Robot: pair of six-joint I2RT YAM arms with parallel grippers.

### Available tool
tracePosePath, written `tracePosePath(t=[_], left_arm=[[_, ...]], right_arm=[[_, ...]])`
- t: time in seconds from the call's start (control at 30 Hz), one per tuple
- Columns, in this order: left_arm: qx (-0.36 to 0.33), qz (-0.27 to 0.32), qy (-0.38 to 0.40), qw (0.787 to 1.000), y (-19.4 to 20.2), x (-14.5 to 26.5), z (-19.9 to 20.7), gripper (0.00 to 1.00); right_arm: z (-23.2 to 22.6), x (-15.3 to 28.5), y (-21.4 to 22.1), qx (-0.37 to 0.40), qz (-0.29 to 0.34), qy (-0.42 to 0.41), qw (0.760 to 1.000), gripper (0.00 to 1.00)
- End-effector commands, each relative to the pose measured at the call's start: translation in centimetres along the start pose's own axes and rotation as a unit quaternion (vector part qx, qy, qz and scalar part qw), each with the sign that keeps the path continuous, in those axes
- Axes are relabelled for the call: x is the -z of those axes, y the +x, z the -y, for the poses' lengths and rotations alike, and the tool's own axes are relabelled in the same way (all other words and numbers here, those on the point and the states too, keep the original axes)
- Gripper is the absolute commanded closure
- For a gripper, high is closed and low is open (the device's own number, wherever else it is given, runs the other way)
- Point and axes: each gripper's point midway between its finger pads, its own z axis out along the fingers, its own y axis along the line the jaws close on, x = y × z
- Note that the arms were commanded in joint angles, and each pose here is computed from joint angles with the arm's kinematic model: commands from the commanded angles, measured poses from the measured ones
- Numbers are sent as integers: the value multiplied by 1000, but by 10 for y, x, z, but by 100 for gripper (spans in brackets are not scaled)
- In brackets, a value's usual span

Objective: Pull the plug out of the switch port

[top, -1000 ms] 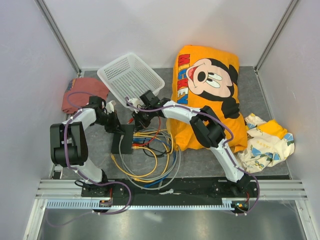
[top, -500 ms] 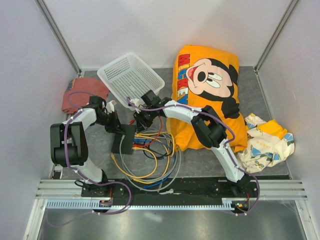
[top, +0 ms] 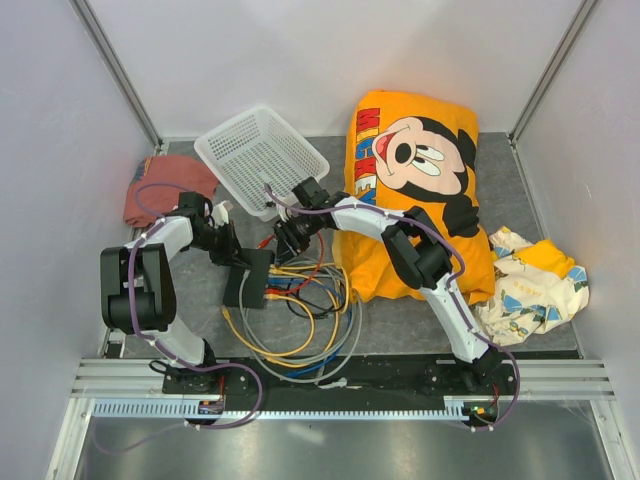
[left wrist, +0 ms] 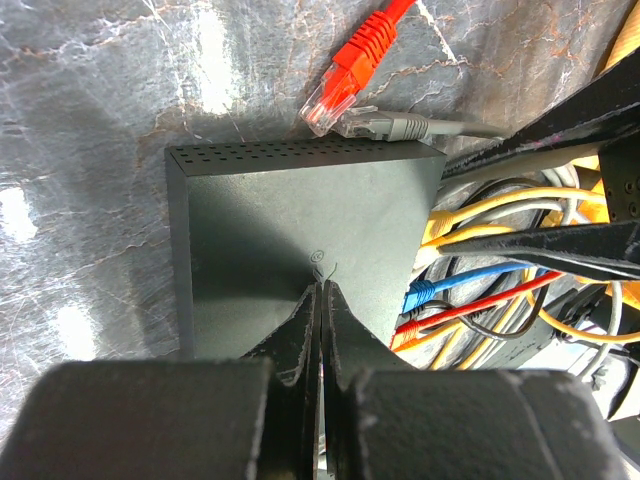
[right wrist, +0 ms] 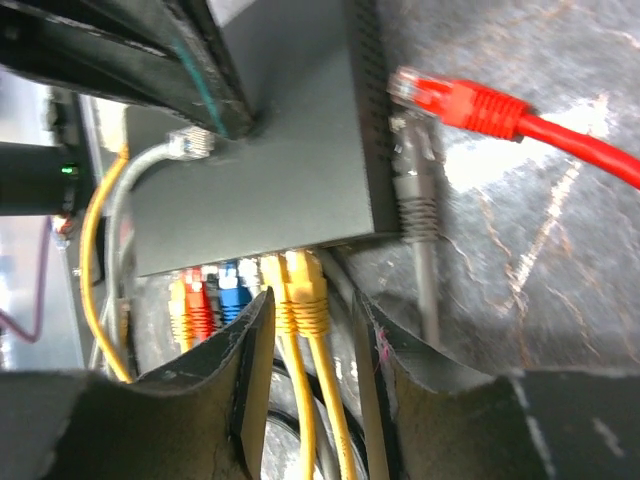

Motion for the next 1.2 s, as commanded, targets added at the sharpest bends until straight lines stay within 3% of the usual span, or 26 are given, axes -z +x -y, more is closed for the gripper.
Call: tracePosePath(t=[0.0,0.23,0.53,0.73,1.0,1.17], left_arm=[[-6,4,-46,999,-3,-2,-19,98],[-5,2,-47,999,-3,-3,-20,99],[-6,3,-47,999,-3,-3,-19,98],[-6,4,-49,999,-4,-2,-20,98],[-7,5,-50,999,-4,-2,-21,98],[-7,3,-50,999,-4,-2,-20,99]], right_arm=[[15,-13,57,-154,-70,-23,985,54],[11,-18,58,-159,-71,-31,984,51],[23,-28,65,-156,-80,31,984,62],[27,-34,69,-156,-86,51,983,64],[27,-35,70,-146,-90,57,984,93],[29,-32,71,-128,-97,70,985,100]])
